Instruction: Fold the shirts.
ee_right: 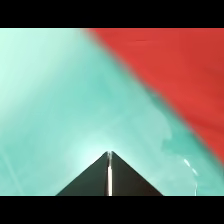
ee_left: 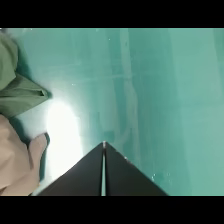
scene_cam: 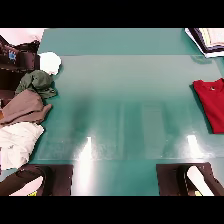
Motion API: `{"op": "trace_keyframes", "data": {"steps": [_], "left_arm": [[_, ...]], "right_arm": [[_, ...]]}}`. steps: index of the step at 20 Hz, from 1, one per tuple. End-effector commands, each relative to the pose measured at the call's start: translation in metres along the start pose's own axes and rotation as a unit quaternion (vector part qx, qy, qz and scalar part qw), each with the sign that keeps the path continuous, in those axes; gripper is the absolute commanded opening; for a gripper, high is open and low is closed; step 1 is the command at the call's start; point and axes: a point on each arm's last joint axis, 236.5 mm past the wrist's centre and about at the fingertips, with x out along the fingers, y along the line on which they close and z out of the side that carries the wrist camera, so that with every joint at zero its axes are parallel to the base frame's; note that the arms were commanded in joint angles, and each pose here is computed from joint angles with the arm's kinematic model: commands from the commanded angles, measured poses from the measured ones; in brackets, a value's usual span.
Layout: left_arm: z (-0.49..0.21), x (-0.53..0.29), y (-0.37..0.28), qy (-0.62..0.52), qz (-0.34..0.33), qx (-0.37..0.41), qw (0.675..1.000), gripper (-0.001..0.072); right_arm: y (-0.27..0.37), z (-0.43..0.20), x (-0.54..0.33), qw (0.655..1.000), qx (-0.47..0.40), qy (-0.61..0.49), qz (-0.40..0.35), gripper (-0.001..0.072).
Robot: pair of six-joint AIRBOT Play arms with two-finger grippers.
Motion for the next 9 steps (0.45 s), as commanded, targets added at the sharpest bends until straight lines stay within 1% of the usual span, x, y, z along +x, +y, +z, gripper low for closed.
{"op": "trace_keyframes", "data": {"steps": [1,5,9], "left_arm": [[0.006,0.000,0.000,-0.012,0.000,0.000,1.000,0.0029],[0.005,0.000,0.000,-0.011,0.000,0.000,1.000,0.0029],[0.006,0.000,0.000,-0.012,0.000,0.000,1.000,0.0029]], "right_arm": [[0.072,-0.029,-0.010,0.994,-0.086,0.013,0.069,0.0017],[0.119,-0.067,-0.017,0.980,-0.155,0.050,0.119,0.0017],[0.138,-0.092,-0.020,0.969,-0.190,0.079,0.140,0.0017]]}}
